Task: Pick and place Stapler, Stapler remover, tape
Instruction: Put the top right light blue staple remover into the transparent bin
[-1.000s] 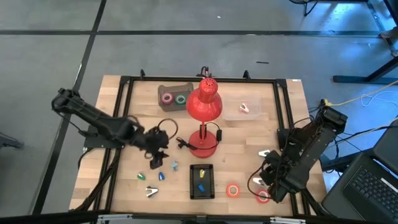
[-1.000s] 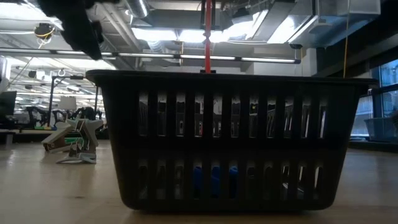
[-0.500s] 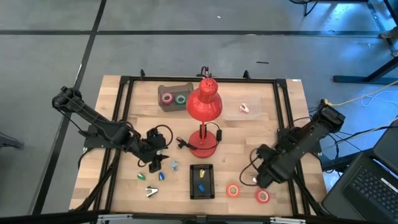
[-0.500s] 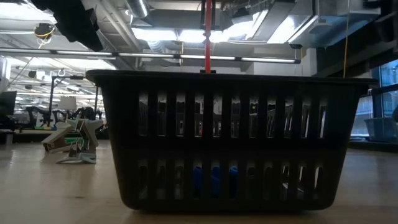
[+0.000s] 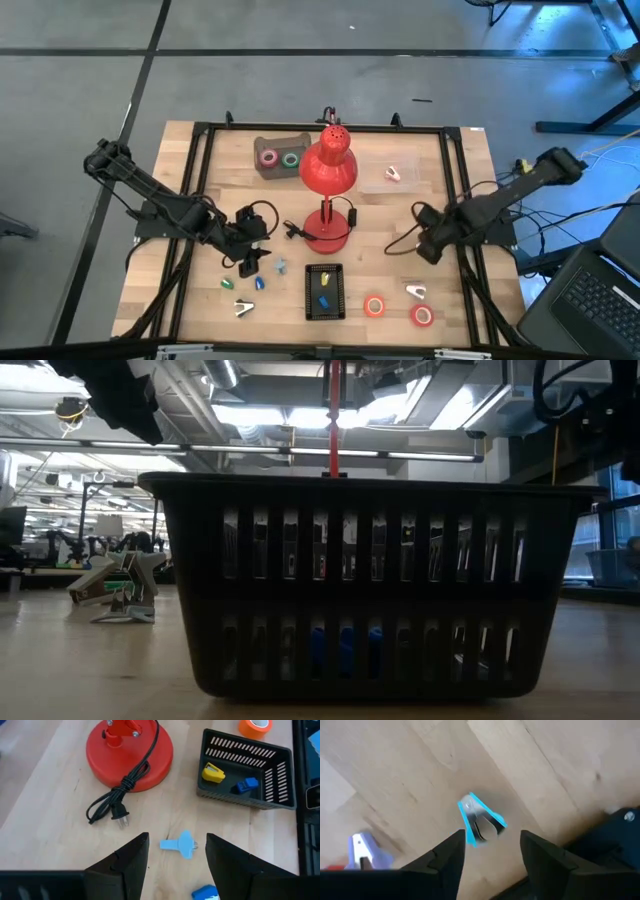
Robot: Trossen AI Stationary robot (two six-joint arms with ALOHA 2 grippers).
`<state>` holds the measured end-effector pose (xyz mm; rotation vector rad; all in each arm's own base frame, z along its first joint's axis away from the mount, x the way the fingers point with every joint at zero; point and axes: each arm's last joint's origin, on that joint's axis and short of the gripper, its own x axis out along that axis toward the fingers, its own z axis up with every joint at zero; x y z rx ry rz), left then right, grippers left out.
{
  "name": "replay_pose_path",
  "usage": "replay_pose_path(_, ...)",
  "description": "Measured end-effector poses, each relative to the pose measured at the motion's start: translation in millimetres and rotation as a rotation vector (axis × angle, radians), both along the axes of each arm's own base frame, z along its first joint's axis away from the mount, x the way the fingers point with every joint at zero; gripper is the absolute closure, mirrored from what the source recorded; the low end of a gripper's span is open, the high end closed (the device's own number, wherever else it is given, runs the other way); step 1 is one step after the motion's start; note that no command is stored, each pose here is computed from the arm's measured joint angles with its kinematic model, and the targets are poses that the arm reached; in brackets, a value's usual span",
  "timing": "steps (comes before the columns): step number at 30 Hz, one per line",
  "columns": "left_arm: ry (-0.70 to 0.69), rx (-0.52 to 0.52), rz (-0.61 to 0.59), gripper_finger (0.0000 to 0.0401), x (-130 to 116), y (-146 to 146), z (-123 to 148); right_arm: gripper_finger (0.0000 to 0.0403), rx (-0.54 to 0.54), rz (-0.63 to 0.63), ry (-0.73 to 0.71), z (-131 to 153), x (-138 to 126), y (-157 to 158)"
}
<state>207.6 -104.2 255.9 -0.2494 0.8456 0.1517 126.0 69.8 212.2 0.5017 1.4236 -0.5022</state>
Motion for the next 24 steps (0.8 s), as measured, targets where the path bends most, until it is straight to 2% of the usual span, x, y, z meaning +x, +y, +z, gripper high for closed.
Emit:
replay_pose_path(5,-0.016,0.039,0.013,0.0214,0,1,0,0.0231,0.059,0.026,-0.062,5,-11,-9)
replay_pose_path(13,-0.018,0.042,0.017,0.0214,1,1,0,0.0235,0.040,0.067,-0.059,1,-5,-7)
replay_pose_path(19,-0.019,0.037,0.021,0.0214,1,1,0,0.0235,0.017,-0.114,0.010,-9,5,-6)
replay_pose_path(24,-0.019,0.036,0.022,0.0214,1,1,0,0.0235,0.032,-0.122,0.086,-16,9,-2)
